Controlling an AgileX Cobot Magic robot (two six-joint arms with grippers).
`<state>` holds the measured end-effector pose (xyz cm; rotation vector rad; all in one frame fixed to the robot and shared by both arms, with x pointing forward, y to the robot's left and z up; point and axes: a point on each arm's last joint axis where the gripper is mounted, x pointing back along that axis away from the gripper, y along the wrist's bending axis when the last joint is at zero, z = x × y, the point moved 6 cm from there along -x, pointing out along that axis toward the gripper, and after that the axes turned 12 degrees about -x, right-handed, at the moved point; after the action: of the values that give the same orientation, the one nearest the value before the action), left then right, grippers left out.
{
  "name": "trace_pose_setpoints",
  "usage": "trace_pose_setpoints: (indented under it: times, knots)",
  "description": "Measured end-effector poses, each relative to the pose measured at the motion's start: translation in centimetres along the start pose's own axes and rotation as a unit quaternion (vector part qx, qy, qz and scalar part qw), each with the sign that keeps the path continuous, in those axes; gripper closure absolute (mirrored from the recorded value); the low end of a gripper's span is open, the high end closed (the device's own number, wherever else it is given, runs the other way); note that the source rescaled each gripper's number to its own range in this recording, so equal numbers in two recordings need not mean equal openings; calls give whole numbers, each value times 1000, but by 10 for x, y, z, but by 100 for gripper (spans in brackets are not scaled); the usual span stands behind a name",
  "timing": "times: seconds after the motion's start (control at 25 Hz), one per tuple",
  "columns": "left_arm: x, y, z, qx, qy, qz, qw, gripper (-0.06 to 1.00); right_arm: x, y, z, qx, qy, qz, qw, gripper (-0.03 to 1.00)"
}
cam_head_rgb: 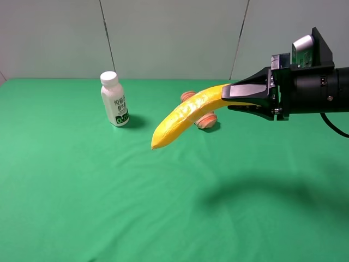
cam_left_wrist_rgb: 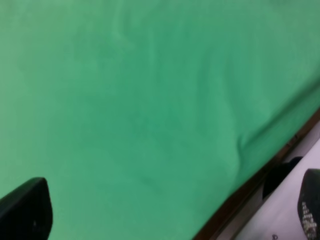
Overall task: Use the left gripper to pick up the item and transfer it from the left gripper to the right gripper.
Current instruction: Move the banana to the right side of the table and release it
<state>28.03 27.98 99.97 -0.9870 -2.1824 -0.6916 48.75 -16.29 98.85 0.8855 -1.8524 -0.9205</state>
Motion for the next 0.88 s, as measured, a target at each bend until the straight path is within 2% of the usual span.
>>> trace_pose_setpoints:
  times: [0.36, 0.88]
  knots:
    - [-4, -7, -5, 7, -48, 18, 999, -3, 0, -1, -1, -7, -3, 5, 1000, 97]
    - [-5, -7, -7, 9, -55, 17, 998, -3, 0, -6, 3, 6, 10, 20, 1000, 97]
